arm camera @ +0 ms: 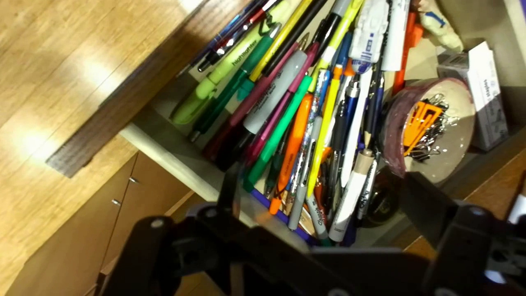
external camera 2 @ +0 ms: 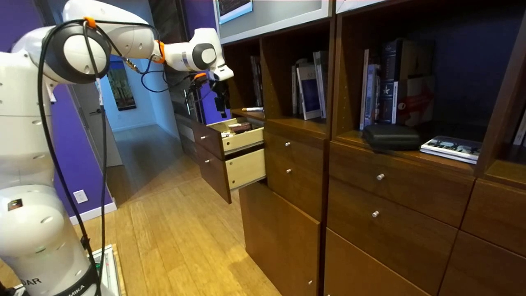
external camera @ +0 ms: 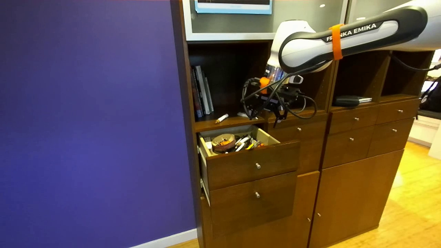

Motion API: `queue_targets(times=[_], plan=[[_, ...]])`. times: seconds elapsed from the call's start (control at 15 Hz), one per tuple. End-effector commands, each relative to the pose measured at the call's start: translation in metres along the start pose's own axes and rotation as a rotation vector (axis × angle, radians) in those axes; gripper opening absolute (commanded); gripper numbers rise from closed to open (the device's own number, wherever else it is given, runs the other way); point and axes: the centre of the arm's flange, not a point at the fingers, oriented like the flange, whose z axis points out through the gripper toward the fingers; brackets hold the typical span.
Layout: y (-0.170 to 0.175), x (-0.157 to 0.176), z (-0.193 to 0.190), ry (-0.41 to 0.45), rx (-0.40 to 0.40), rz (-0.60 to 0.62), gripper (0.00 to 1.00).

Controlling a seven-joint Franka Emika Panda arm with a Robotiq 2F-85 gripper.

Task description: Pick up the black pen from the open drawer and put it on the brown shelf right above the top open drawer

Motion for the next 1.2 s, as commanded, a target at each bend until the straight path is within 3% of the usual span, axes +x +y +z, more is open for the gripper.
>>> queue_targets(times=[0.0, 0.27, 0.87, 0.93, 1.0, 1.13], plan=[[-0.030, 0.027, 0.019, -0.002, 0.062, -0.046, 1.00], [-0.044, 0.046, 0.051, -0.025, 0.076, -0.032, 1.00], [-0.061, 0.045, 0.118, -0.051, 0.063, 0.020, 1.00], [-0.058, 0.049, 0.120, -0.042, 0.075, 0.036, 0.97], [-0.055, 0.052, 0.122, -0.042, 0.087, 0.049, 0.80], [-0.051, 0.059, 0.124, -0.027, 0.117, 0.068, 0.76]])
